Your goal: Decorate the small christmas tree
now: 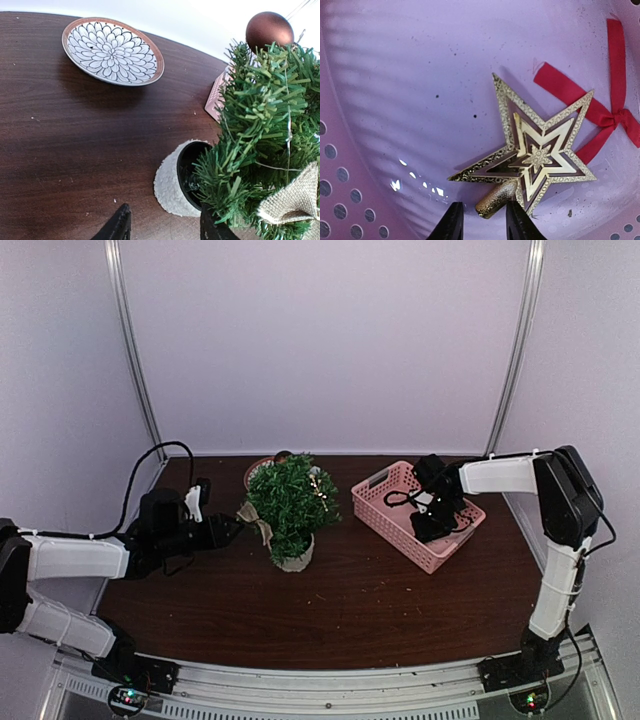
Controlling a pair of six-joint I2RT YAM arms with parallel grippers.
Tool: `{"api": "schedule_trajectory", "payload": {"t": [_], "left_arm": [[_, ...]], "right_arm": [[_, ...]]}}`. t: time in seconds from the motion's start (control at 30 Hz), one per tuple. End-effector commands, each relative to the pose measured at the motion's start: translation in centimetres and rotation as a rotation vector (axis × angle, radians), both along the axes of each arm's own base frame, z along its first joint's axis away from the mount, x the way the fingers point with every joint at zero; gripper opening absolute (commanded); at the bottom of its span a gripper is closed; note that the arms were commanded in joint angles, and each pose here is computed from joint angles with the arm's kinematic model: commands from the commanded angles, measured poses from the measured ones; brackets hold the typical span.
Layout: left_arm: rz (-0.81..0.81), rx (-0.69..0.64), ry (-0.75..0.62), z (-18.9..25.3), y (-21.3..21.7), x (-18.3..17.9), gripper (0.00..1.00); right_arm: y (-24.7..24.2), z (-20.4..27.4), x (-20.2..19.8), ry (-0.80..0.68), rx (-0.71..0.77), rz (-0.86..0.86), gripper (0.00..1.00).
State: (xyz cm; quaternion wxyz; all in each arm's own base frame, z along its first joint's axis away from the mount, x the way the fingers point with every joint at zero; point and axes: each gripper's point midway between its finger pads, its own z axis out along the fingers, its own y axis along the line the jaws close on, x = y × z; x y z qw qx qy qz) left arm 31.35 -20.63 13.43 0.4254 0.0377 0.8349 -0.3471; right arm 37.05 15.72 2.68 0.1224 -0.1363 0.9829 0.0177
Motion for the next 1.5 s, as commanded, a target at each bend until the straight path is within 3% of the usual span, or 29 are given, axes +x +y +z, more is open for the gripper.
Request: {"api": "schedule_trajectory", "payload": {"t": [0.0,0.37,0.8,1.2,1.47], "left_arm": [[0.011,-0.019,-0.049,1.2,0.2,0.4,0.48],[0.013,-0.017,-0.052,1.4,0.3,0.4,0.48],[0.011,-0.011,-0.069,2.6,0.3,0.4,0.48],[0.026,0.016,-0.121,6.2,1.2,0.0,0.48],[0.033,0.074,-0.232,11.3,2.6,-1.3,0.5]], "right_arm": [[-1.1,-0.6,1.0,-0.028,-0.029,-0.048,0.31],[-2.0,-1.4,0.4,-0.012,-0.041,-0.061,0.19],[-1.7,4.1,-0.5,-0.124,0.041,-0.024,0.14],[0.2,12.3,-0.7,-0.38,0.174,0.08,0.11],[2.0,18.4,-1.8,-0.546,0.255,0.176,0.12]]}}
